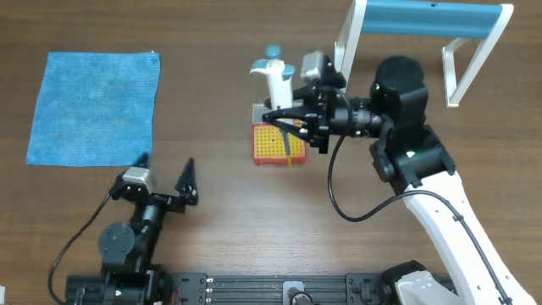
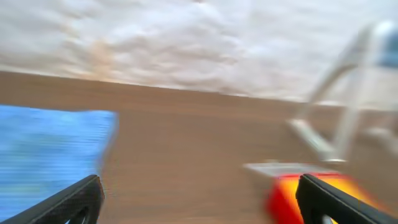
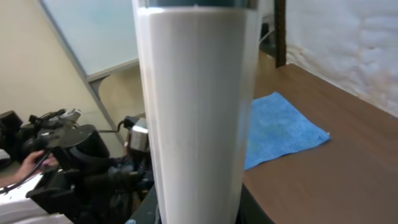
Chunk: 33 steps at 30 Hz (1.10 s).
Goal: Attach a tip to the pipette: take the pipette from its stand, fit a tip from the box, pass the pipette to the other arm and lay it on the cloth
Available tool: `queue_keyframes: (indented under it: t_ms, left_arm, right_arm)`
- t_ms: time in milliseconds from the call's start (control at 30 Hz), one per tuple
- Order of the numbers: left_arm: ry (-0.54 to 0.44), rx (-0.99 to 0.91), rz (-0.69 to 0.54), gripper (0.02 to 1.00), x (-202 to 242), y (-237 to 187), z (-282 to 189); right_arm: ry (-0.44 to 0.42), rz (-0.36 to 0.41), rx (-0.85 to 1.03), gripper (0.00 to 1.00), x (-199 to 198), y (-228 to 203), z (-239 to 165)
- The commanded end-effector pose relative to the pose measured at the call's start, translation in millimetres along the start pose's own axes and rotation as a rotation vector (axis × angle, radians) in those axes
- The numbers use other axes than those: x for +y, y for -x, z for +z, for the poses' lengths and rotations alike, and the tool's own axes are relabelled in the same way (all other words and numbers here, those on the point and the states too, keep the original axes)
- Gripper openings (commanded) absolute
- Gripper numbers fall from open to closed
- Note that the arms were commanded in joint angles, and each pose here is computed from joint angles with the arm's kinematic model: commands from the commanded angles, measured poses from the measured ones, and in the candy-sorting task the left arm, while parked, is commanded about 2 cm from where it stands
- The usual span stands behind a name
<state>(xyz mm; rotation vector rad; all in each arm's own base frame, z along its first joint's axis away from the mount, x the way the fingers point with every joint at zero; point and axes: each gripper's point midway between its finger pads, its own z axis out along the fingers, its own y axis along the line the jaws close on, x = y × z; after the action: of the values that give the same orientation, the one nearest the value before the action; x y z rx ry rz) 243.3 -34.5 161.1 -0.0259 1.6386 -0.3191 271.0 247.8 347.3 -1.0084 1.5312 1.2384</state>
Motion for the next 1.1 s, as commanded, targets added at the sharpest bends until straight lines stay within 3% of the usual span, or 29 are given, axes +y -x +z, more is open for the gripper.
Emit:
queue_keyframes:
  t_ms: [33,167,300,400,533,633,767,900,1100]
  left_arm:
    - [-0.393,0.146,-0.493,0.998,-69.9,-4.2,-14.6]
    - [-0.508,-0.132,-0.386,0.996,-82.8,63.2,-27.8]
    - [-0.522,-0.016,-0.444,0.993,-83.4,50.1,-18.9]
    - [-0.557,-0.021,-0.396,0.996,-93.6,88.2,-7.5]
    - [-0.809,0.223,-0.368,0.998,-134.2,137.5,35.7]
    - [-0.912,0.404,-0.509,0.998,-152.8,148.7,73.4]
    - [-1.203,0.229,-0.291,0.996,-214.7,168.4,70.2]
    - [-1.233,0.233,-0.311,0.996,-221.9,172.7,63.5]
    - [-1.33,0.191,-0.268,0.996,-247.3,176.7,44.1]
  right_arm:
    - [0.044,0.01,-0.018,0.077,3.9,8.6,-19.2]
    - [0.05,0.063,0.004,0.077,1.7,-0.1,-17.8]
    - [0.08,0.077,0.011,0.077,2.8,-3.4,-16.6]
    - [0.1,0.078,0.012,0.077,6.0,-3.7,-16.8]
    - [0.125,0.082,0.014,0.08,10.4,-4.0,-17.2]
    - [0.162,0.104,0.018,0.08,16.8,-4.1,-17.9]
    - [0.162,0.124,0.019,0.077,16.8,-4.1,-17.9]
    - [0.162,0.124,0.019,0.077,16.7,-4.1,-17.9]
    - [0.256,0.075,0.035,0.082,40.2,-5.4,2.8]
